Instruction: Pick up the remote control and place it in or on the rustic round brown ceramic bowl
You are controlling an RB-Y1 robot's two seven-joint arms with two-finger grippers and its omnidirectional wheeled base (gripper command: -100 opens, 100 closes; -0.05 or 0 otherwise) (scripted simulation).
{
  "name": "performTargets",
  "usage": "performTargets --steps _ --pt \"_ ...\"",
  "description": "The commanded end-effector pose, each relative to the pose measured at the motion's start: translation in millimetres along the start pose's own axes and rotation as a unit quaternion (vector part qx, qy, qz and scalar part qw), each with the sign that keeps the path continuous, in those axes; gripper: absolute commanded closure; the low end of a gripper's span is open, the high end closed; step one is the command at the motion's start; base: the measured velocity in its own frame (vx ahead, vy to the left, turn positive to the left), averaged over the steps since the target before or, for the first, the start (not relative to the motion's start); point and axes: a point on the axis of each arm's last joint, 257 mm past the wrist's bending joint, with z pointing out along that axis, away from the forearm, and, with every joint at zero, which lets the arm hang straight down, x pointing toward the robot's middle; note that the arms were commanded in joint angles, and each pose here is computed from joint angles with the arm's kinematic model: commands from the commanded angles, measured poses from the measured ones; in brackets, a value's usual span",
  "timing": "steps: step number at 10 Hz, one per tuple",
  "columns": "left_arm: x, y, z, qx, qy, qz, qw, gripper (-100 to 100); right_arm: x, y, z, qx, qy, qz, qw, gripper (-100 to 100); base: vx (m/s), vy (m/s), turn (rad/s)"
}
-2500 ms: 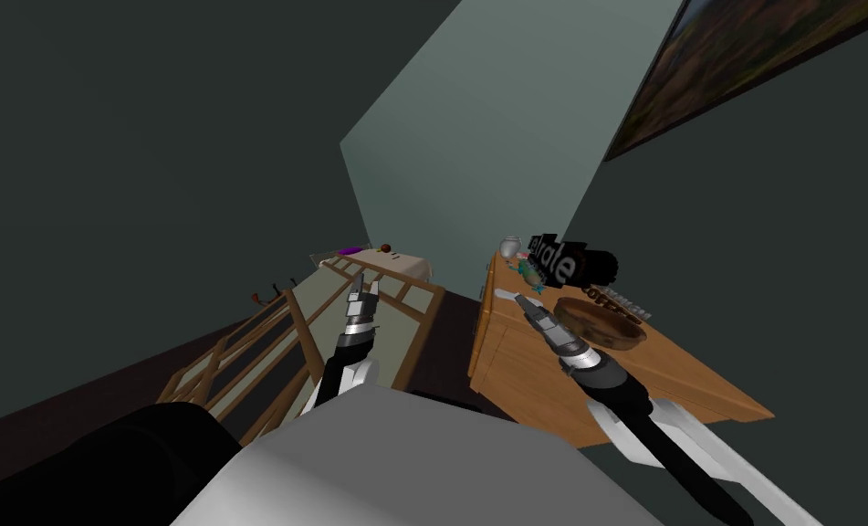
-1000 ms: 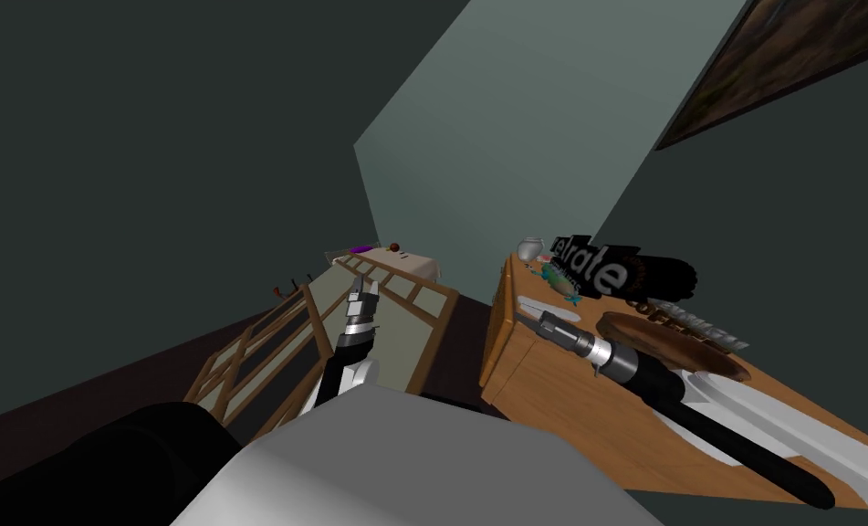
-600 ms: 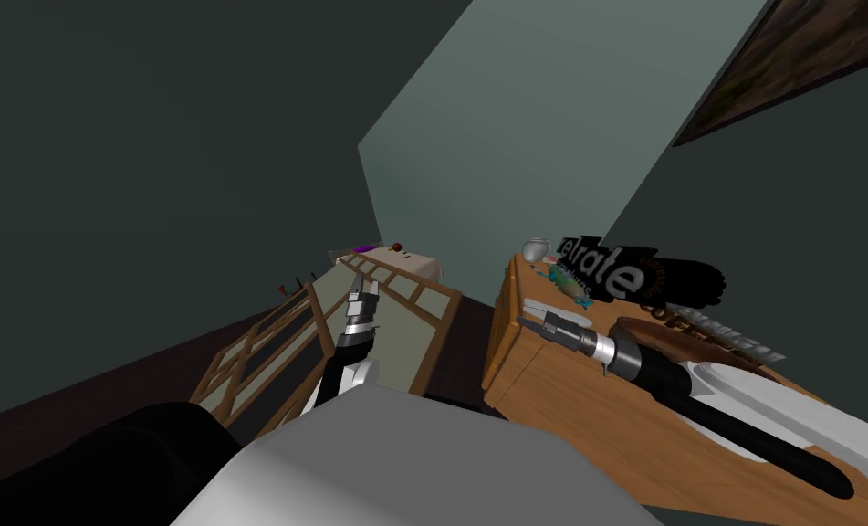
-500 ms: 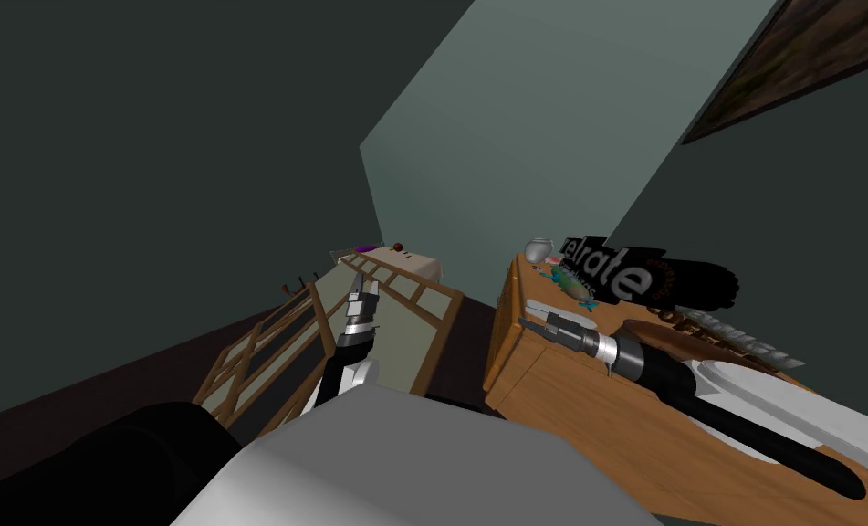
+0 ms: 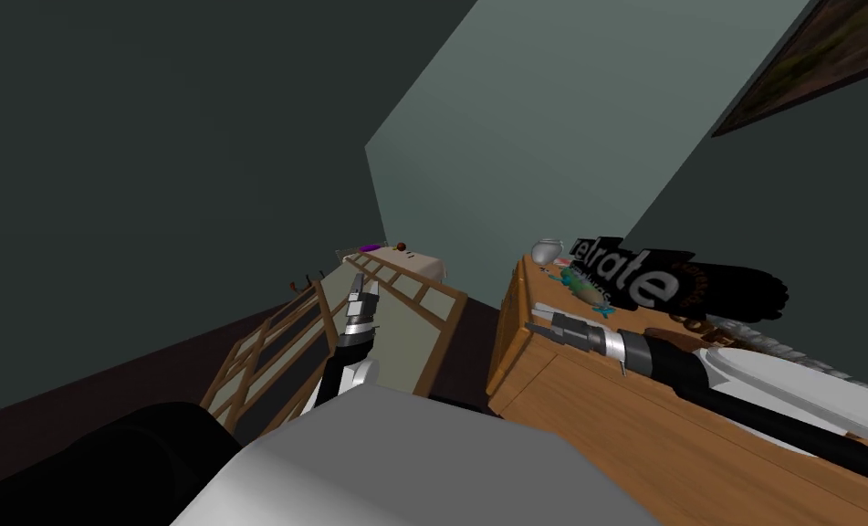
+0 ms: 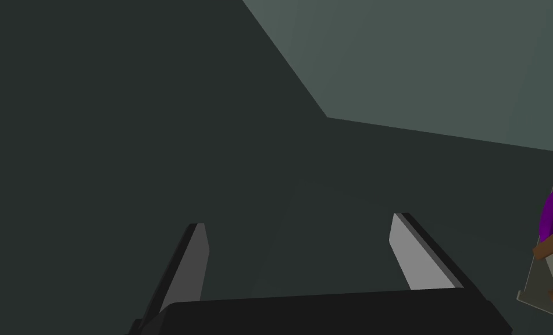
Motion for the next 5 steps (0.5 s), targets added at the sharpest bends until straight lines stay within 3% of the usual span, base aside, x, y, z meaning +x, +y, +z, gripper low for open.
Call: performTargets --steps 1,2,5 --pt "0.0 0.0 0.0 0.0 0.0 0.0 1.0 0 4.7 -6.9 -5.8 0.002 0.027 -0.016 0.9995 -100 0.022 0.015 0.054" --pt "0.0 0.0 0.0 0.0 0.0 0.0 1.0 0 4.2 -7.4 -6.4 0.002 0.031 -0.019 0.9993 -100 0.01 0.004 -0.004" --pt "0.0 0.0 0.0 0.0 0.0 0.0 1.0 0 22.1 -29.7 -23.5 0.015 0.092 -0.044 0.9946 -100 0.017 0.009 0.095"
